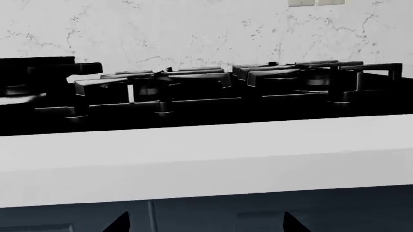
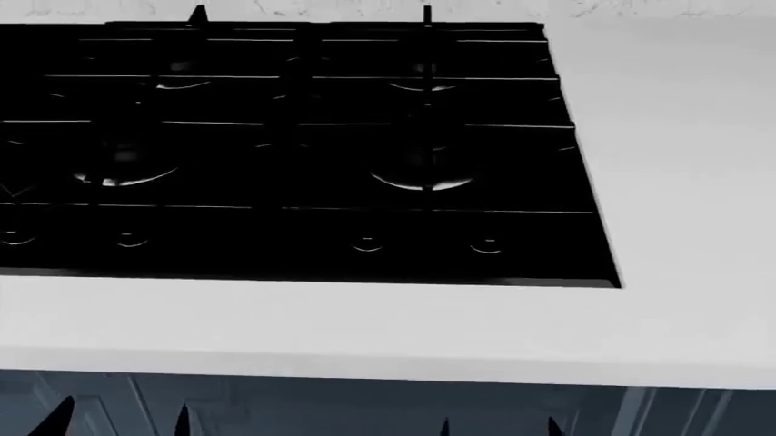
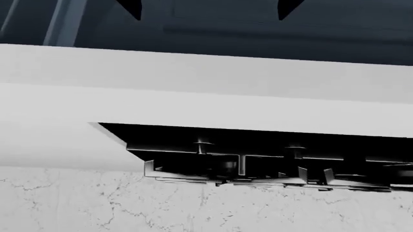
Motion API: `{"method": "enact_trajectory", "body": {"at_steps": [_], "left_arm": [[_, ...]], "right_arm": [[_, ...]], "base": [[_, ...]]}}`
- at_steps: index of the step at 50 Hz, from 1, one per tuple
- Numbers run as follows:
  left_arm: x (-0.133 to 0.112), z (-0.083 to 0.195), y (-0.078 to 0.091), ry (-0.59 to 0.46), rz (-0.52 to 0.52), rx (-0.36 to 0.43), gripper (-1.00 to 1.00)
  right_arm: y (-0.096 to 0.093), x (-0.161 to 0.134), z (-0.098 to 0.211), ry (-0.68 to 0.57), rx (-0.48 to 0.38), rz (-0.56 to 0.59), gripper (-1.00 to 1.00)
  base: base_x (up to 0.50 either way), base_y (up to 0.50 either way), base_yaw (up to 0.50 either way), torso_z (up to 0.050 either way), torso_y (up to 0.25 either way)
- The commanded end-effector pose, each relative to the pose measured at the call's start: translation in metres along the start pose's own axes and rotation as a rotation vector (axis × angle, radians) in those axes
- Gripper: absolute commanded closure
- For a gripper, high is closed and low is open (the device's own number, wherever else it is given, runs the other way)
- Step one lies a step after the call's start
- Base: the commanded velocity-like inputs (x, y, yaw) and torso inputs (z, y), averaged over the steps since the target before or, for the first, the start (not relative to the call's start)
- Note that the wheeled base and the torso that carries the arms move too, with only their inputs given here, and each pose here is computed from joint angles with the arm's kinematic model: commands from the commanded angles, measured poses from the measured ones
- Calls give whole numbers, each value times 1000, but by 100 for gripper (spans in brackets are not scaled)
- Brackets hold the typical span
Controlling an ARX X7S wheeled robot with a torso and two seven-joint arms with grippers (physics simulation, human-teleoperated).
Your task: Pick up the pan and dump the vegetables in it onto the plate. Then return the pan to the stove.
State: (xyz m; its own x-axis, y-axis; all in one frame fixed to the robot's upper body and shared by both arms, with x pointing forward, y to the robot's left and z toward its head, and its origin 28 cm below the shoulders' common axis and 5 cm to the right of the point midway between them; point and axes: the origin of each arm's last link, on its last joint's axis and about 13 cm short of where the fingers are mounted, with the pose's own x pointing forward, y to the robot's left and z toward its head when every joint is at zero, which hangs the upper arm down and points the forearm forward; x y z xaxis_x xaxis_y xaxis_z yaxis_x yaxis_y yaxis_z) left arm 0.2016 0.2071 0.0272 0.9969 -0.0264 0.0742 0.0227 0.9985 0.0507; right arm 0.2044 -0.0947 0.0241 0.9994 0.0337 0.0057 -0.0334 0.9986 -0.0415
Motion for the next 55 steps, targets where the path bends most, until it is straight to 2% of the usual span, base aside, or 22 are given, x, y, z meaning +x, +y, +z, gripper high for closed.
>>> {"method": "enact_trajectory", "body": {"at_steps": [1, 6, 18, 25, 29, 55], "left_arm": [[-13, 35, 12, -90, -11, 21, -100], [-17, 63, 23, -135, -2, 56, -100], [-27, 121, 32, -208, -39, 129, -100], [-29, 149, 34, -243, -70, 134, -100], [-29, 154, 34, -251, -72, 136, -100], [-32, 166, 32, -286, -95, 140, -100]], "right_arm": [[-5, -11, 33, -19, -39, 25, -100], [-11, -17, 54, -29, -87, -6, -100], [-21, -24, 96, -46, -196, -37, -100], [-27, -28, 115, -57, -209, -40, -100], [-27, -34, 122, -73, -282, -69, -100], [-21, -35, 130, -90, -308, -42, -100]], "base": [[0, 0, 0, 43, 197], [0, 0, 0, 43, 196], [0, 0, 0, 43, 196], [0, 0, 0, 43, 197], [0, 125, 0, 43, 196], [0, 500, 0, 43, 197]]}}
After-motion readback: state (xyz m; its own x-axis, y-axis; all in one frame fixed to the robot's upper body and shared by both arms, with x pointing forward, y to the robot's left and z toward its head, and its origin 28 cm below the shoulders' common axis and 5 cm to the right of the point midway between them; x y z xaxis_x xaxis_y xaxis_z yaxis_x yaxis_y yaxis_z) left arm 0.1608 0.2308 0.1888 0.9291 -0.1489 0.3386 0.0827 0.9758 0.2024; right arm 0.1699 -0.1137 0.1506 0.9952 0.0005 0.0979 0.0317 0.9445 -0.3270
